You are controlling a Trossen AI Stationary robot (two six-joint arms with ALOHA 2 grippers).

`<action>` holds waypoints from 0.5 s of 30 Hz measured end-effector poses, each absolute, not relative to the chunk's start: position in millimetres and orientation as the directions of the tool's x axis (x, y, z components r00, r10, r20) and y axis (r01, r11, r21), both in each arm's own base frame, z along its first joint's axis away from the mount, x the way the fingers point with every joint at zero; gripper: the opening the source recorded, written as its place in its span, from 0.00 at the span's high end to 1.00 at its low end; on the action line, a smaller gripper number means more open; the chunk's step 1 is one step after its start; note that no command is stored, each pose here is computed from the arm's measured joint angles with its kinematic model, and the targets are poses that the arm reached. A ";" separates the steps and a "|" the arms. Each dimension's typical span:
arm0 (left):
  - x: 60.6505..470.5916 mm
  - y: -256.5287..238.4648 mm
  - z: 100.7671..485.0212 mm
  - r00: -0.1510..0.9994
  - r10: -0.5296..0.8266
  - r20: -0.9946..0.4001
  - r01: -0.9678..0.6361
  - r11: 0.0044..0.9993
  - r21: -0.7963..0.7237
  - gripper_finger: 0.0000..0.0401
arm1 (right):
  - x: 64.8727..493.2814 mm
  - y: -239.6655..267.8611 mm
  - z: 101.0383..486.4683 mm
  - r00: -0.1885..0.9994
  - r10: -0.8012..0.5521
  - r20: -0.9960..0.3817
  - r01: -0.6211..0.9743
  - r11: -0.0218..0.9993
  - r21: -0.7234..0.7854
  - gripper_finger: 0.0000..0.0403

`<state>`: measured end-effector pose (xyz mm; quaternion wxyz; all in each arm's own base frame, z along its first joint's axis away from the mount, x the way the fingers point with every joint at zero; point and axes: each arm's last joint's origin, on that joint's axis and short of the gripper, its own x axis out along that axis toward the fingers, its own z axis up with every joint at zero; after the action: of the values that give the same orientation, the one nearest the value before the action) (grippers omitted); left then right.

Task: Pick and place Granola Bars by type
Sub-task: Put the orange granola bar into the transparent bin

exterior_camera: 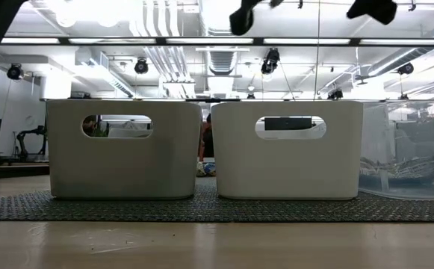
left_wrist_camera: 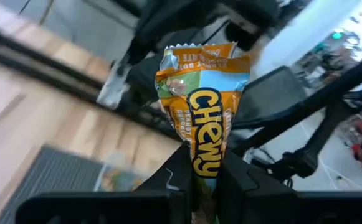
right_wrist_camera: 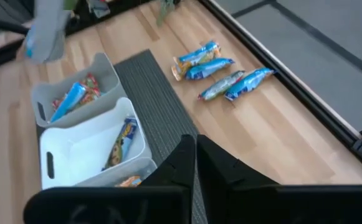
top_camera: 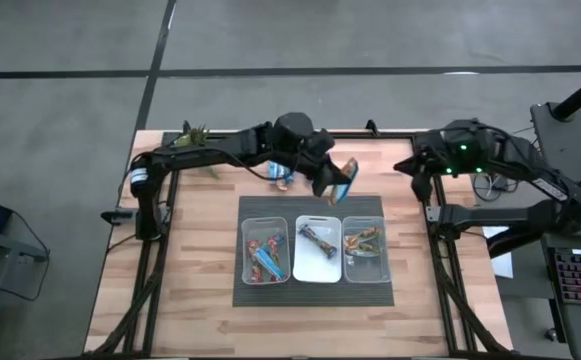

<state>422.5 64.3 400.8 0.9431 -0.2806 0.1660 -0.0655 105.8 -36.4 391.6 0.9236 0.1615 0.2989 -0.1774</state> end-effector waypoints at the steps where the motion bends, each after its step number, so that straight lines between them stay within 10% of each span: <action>1: 424.7 61.5 401.4 0.939 -0.227 -0.258 0.052 0.836 -0.546 0.94 | 102.3 -35.2 392.6 0.764 -0.234 -0.601 0.427 0.882 0.200 0.98; 15: 473.9 31.5 358.0 0.932 -0.311 -0.187 0.172 0.832 -0.528 0.94 | 87.5 -30.2 396.1 0.786 -0.251 -0.564 0.445 0.863 0.237 0.98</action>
<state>473.9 31.5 358.0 0.9477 -0.2604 0.1335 -0.1273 87.5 -30.2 396.1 0.9274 0.1819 0.2675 -0.1877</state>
